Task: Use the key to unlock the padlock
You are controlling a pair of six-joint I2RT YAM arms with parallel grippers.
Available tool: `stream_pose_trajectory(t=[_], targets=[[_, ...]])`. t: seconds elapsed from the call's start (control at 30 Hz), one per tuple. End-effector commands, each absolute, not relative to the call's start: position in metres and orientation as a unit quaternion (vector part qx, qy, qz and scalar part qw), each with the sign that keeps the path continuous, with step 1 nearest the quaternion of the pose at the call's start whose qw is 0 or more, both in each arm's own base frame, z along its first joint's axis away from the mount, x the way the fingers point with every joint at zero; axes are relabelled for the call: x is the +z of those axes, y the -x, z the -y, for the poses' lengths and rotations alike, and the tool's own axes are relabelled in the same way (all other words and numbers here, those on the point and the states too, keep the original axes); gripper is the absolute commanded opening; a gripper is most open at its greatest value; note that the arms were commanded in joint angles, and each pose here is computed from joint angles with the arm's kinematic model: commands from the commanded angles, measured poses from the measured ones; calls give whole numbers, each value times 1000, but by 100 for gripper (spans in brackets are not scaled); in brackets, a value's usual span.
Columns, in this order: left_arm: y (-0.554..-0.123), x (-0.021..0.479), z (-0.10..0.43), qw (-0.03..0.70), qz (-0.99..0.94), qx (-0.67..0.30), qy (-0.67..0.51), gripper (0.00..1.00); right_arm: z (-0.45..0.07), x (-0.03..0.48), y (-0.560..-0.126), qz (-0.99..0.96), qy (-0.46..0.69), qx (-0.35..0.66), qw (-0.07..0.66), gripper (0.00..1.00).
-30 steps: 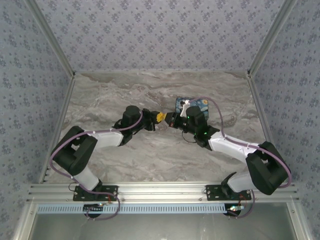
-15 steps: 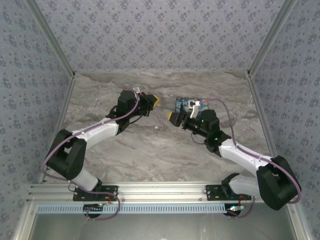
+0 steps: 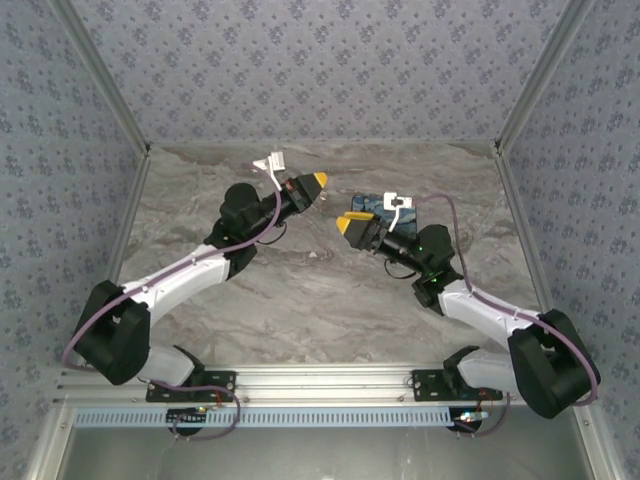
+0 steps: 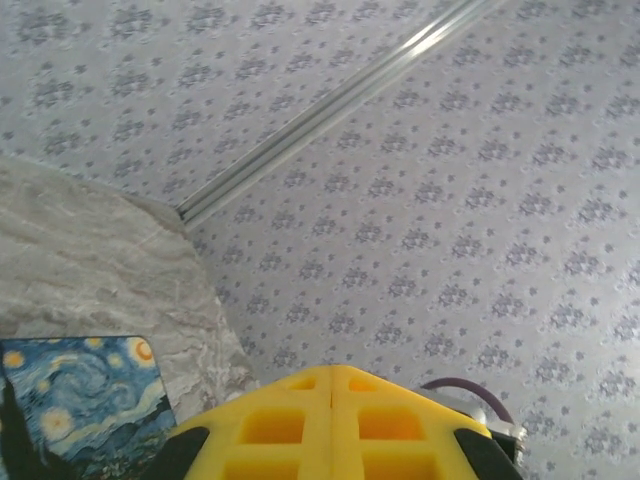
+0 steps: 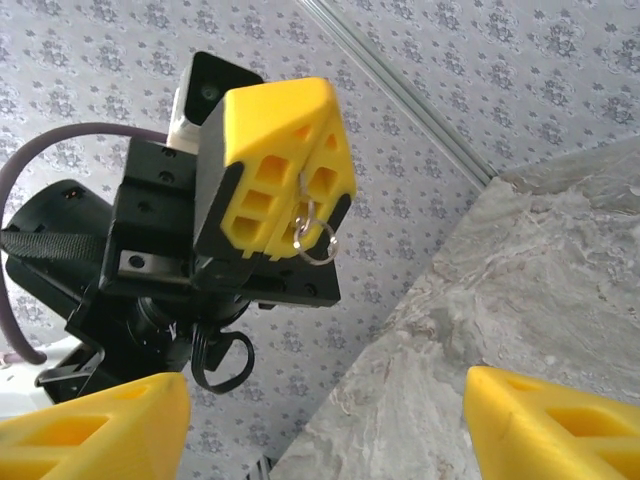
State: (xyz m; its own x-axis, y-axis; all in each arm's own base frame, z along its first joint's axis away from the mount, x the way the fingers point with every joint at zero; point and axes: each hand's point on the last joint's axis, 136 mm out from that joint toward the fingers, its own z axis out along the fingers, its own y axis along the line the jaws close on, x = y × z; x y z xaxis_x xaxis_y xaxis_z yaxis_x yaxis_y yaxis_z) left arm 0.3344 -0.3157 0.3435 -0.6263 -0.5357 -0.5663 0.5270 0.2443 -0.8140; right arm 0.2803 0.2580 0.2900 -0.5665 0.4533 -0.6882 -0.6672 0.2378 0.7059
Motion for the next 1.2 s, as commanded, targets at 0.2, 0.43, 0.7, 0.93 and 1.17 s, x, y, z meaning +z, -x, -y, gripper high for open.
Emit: stream_pose_trajectory(t=[0.2, 0.43, 0.7, 0.93, 1.17], targets=[[-311, 373, 326, 461, -620, -632, -63, 0, -270, 330, -287, -584, 92, 655, 471, 72], [-313, 370, 326, 460, -622, -631, -62, 0, -281, 333, -295, -582, 91, 667, 456, 60], [-315, 368, 329, 454, -622, -635, -58, 0, -281, 334, -299, -579, 79, 673, 454, 44], [-316, 366, 329, 453, -625, -633, -58, 0, -279, 333, -303, -583, 67, 672, 452, 34], [-316, 364, 330, 452, -627, -632, -58, 0, -278, 336, -306, -580, 63, 674, 453, 30]])
